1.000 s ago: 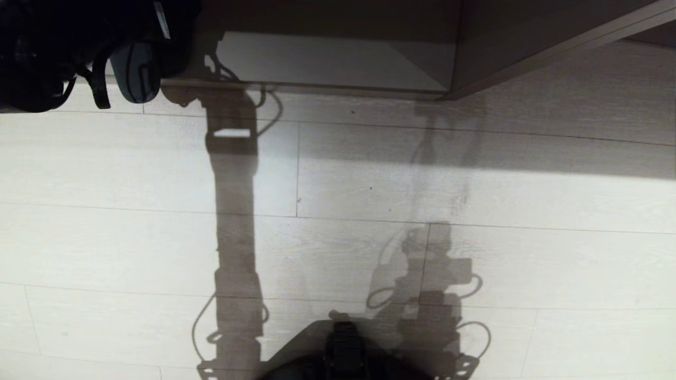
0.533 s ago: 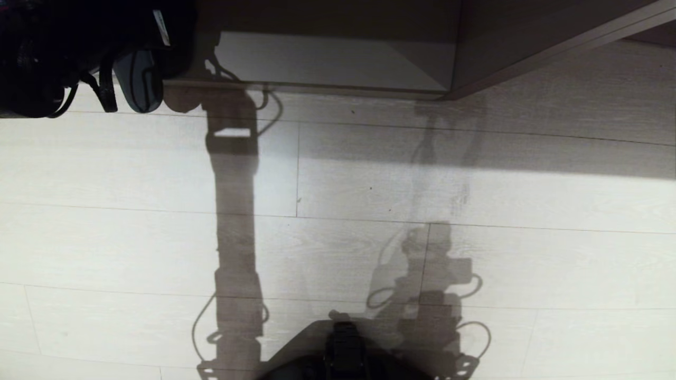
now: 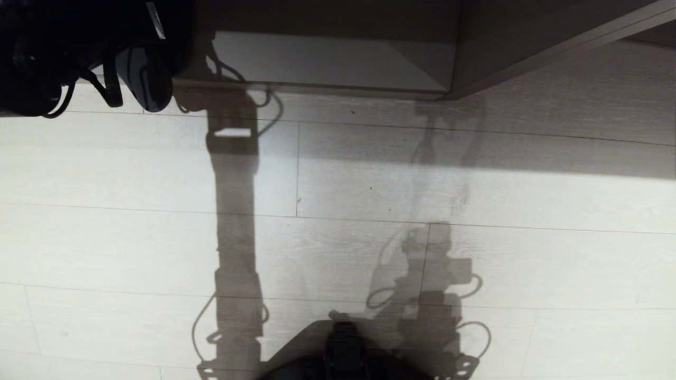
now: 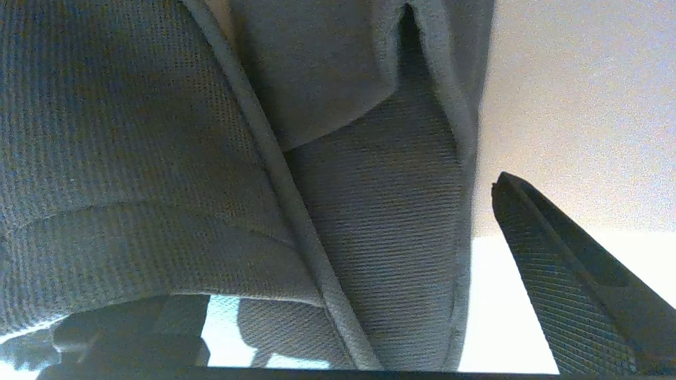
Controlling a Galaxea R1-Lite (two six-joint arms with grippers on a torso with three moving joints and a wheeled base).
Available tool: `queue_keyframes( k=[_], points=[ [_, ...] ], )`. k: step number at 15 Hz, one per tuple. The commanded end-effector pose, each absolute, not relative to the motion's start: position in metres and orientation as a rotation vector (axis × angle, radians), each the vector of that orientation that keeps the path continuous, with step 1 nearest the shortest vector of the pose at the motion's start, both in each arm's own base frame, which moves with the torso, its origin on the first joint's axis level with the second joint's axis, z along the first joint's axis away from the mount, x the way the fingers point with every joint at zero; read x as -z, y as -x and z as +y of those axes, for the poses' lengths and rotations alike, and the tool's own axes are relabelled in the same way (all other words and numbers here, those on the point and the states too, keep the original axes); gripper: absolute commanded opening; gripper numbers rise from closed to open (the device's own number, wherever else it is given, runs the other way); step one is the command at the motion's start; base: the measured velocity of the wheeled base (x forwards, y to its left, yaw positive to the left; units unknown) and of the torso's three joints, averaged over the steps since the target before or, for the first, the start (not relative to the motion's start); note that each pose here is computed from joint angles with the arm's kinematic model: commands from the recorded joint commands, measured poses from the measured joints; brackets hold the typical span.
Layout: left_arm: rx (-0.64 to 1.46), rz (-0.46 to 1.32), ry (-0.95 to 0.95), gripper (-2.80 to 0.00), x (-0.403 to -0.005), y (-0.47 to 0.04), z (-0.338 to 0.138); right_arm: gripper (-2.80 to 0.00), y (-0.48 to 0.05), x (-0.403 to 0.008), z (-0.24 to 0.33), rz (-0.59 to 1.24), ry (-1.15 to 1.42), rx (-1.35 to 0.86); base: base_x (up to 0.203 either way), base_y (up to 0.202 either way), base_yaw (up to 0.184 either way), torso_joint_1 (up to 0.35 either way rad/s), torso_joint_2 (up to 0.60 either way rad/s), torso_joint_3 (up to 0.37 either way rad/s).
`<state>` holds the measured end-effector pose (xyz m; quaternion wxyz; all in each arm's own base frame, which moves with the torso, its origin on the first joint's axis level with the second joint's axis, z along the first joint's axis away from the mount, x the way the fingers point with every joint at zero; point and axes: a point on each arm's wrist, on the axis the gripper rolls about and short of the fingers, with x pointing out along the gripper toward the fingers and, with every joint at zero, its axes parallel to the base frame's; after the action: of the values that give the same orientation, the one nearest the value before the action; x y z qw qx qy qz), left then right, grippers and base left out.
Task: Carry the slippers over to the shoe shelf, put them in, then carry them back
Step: Place the slippers into the shoe cabinet
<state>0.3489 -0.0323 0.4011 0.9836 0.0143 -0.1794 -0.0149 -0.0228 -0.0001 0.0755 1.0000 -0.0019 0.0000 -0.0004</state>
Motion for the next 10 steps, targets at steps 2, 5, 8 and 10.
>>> queue_keyframes(
  k=[2, 5, 8, 10],
  points=[
    [-0.008, -0.360, -0.047, 0.00, -0.400, -0.350, -0.035, -2.80, 0.023, -0.076, 0.000, 0.001, 0.005, 0.000, 0.000, 0.000, 0.000, 0.000, 0.00, 0.000],
    [-0.037, -0.355, -0.030, 0.00, -0.398, -0.353, -0.045, -2.80, 0.023, -0.075, 0.000, 0.000, 0.005, 0.000, 0.000, 0.000, 0.000, 0.000, 0.00, 0.000],
    [0.068, -0.438, -0.012, 0.00, -0.410, -0.352, -0.071, -2.80, 0.023, -0.076, 0.000, 0.001, 0.005, 0.000, 0.000, 0.000, 0.000, 0.000, 0.00, 0.000],
    [0.185, -0.518, -0.072, 0.00, -0.415, -0.353, -0.082, -2.80, 0.023, -0.075, 0.000, 0.000, 0.005, 0.000, 0.000, 0.000, 0.000, 0.000, 0.00, 0.000]
  ],
)
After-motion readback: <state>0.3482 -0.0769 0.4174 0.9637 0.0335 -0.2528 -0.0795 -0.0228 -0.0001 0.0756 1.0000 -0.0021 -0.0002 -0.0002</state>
